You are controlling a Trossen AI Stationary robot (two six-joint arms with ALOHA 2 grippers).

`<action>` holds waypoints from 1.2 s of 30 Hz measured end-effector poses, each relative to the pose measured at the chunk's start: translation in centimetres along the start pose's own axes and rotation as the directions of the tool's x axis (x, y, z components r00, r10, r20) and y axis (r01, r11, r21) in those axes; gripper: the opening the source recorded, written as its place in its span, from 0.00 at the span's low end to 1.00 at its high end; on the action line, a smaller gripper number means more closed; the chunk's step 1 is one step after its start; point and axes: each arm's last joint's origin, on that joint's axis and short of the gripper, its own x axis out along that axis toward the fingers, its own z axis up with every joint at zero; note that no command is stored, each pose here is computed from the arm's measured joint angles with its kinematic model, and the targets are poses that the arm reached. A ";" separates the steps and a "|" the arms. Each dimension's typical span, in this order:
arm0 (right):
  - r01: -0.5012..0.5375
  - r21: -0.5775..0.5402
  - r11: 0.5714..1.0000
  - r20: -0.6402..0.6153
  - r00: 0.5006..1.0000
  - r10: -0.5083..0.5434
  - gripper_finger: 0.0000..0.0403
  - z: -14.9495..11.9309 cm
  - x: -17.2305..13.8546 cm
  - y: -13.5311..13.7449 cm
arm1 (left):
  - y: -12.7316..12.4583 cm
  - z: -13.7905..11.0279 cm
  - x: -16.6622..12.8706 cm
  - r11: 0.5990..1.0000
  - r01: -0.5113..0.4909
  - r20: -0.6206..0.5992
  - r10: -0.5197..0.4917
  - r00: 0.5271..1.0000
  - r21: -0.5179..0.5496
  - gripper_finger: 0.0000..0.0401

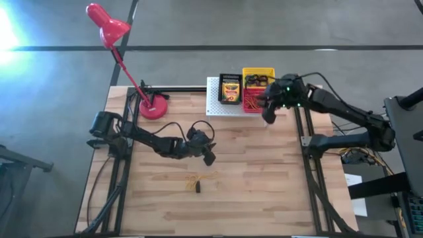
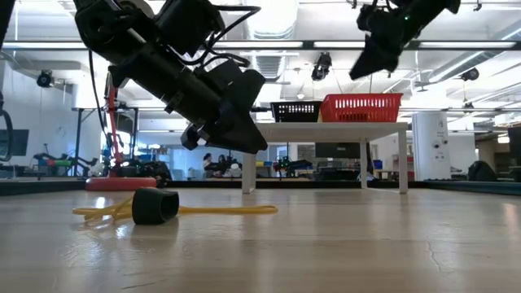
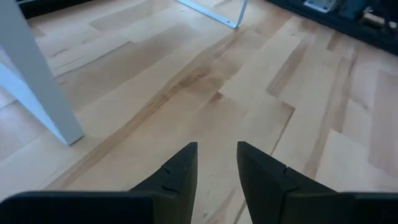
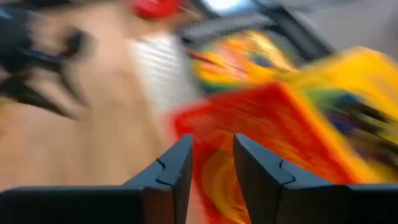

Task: Pick & Place Office Desk Supplies
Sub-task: Put the black rubber band into the red basket on the shelf

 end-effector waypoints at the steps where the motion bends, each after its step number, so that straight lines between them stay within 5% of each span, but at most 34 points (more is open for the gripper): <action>1: -0.063 -0.002 0.998 0.027 0.998 0.063 0.29 -0.1 0.2 0.6 | -0.3 0.0 -0.1 1.000 0.012 0.005 -0.013 1.000 0.005 0.29; 8: -0.388 -0.142 0.911 0.226 0.883 0.411 0.27 -2.6 2.3 6.8 | -3.1 -0.9 -1.8 0.972 0.163 0.006 -0.166 0.986 0.167 0.29; 12: -0.499 -0.251 0.830 0.262 0.790 0.554 0.25 -5.8 3.9 10.5 | -4.7 -3.0 -3.3 0.893 0.336 -0.163 -0.298 0.940 0.300 0.29; 16: -0.569 -0.297 0.767 0.267 0.721 0.639 0.23 -9.3 5.1 13.3 | -5.6 -6.0 -5.4 0.825 0.430 -0.370 -0.295 0.881 0.366 0.29; 19: -0.550 -0.262 0.793 0.295 0.737 0.608 0.22 -11.5 6.1 14.5 | -5.9 -7.7 -6.8 0.830 0.428 -0.456 -0.244 0.856 0.358 0.29; 24: -0.477 -0.188 0.859 0.333 0.792 0.512 0.20 -13.8 7.6 15.1 | -6.0 -9.0 -8.1 0.915 0.329 -0.503 -0.175 0.846 0.234 0.29; 28: -0.474 -0.173 0.863 0.340 0.794 0.504 0.18 -14.3 8.5 15.4 | -5.7 -9.2 -8.3 0.970 0.214 -0.503 -0.129 0.855 0.115 0.28; 36: -0.456 -0.216 0.863 0.334 0.797 0.504 0.18 -13.2 10.1 16.8 | -6.9 -6.0 -9.0 0.953 0.278 -0.453 -0.196 0.870 0.122 0.03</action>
